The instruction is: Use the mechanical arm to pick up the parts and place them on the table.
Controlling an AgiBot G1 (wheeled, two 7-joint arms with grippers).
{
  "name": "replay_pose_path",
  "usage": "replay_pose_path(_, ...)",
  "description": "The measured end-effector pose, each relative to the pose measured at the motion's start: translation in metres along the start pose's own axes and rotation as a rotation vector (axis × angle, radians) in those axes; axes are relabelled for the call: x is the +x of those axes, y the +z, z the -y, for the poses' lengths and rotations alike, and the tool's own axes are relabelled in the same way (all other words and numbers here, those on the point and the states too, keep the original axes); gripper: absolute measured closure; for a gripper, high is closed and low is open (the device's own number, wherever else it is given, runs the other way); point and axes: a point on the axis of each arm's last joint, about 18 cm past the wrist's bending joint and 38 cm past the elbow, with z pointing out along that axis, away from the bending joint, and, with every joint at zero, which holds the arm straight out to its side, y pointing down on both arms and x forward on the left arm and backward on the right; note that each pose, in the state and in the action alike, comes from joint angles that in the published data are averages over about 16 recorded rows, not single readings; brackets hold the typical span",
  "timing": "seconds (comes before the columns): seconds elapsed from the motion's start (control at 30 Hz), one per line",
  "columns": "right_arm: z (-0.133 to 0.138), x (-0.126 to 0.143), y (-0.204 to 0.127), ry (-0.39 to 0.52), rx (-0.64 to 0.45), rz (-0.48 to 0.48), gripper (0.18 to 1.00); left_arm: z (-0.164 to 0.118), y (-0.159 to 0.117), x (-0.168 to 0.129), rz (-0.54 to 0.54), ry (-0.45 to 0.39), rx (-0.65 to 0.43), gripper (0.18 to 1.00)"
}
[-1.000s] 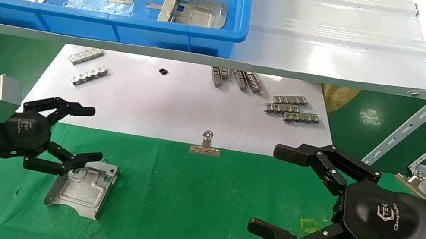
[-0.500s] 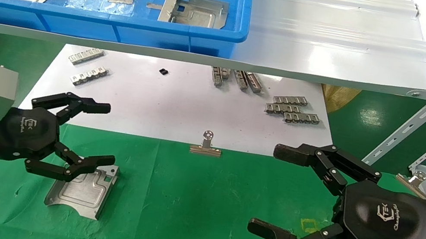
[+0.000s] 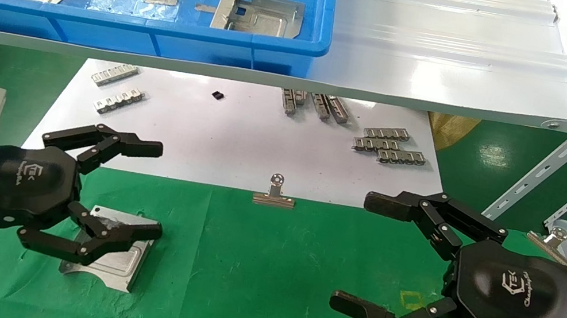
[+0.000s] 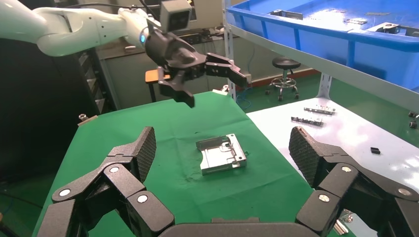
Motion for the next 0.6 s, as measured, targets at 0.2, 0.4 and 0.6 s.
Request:
replay_pose_path(0.2, 0.0, 0.0, 0.0, 0.0, 0.0, 0.0, 0.178, 0.016, 0.003, 0.017, -0.043, -0.009, 0.025, 0.183)
replay_pose_path(0.4, 0.0, 0.0, 0.0, 0.0, 0.0, 0.0, 0.178, 0.031, 0.005, 0.037, -0.089, -0.019, 0.044, 0.183)
replay_pose_path(0.6, 0.0, 0.0, 0.0, 0.0, 0.0, 0.0, 0.178, 0.044, 0.008, 0.054, -0.132, -0.023, 0.054, 0.183)
